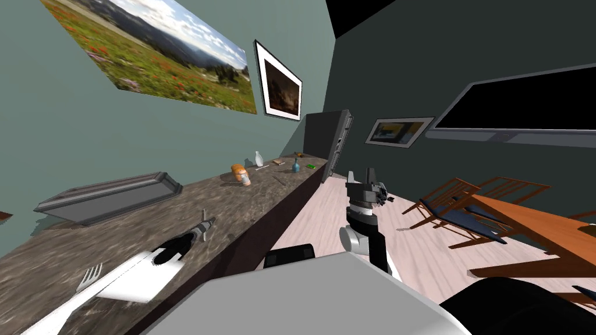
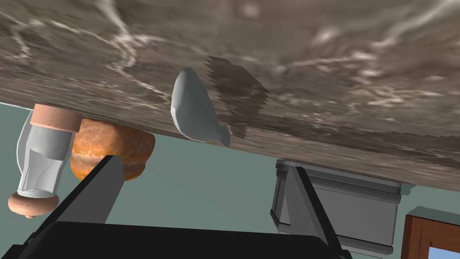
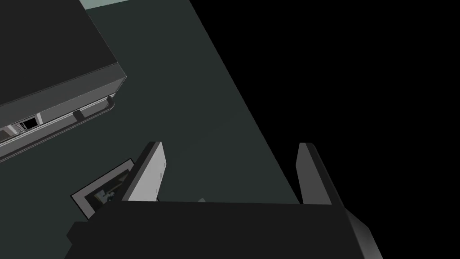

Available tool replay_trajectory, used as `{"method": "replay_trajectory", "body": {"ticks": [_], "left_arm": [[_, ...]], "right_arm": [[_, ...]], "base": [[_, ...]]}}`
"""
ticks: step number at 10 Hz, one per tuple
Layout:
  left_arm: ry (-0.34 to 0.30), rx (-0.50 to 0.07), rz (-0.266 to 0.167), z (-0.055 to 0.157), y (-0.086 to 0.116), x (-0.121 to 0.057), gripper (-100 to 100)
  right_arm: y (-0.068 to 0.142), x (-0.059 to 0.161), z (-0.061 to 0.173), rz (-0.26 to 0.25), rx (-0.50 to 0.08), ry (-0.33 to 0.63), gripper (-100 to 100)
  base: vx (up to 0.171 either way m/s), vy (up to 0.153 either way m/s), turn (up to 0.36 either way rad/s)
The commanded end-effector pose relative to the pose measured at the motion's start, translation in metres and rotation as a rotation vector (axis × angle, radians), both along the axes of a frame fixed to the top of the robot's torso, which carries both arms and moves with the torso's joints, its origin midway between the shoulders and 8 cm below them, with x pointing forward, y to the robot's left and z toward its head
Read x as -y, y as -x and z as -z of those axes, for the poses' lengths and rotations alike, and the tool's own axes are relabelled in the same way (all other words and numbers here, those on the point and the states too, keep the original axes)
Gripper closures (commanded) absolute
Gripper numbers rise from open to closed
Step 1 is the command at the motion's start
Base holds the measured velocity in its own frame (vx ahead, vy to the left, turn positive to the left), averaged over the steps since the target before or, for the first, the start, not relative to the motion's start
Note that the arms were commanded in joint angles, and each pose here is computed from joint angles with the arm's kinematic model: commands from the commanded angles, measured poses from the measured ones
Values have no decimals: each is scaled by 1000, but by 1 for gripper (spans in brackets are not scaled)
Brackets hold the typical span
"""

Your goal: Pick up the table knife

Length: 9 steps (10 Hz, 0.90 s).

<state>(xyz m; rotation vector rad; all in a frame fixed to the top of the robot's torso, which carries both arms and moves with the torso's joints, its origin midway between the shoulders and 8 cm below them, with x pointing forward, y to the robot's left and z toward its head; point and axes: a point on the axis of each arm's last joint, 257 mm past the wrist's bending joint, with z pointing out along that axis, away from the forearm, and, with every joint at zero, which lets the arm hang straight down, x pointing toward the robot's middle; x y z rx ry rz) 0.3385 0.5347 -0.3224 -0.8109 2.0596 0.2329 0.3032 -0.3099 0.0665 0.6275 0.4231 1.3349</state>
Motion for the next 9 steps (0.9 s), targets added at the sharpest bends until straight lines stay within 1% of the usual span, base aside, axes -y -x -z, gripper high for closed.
{"method": "replay_trajectory", "body": {"ticks": [1,3,5,6,7,8,9], "left_arm": [[-24,-47,-44,4,14,-18,-100],[-52,-96,-90,6,30,-38,-100],[-75,-133,-124,7,42,-54,-100],[-93,-158,-146,6,49,-64,-100],[-82,-142,-130,6,46,-57,-100],[-84,-145,-135,6,47,-59,0],[-84,-146,-148,9,47,-65,-100]], "right_arm": [[0,0,0,0,0,0,0],[0,0,0,0,0,0,0],[0,0,0,0,0,0,0],[0,0,0,0,0,0,0],[0,0,0,0,0,0,0],[0,0,0,0,0,0,0],[0,0,0,0,0,0,0]], "base": [[30,-26,-182],[28,-24,-161],[18,-25,-132],[19,-24,-140],[9,-9,-27],[0,0,0],[-14,6,-107]]}}
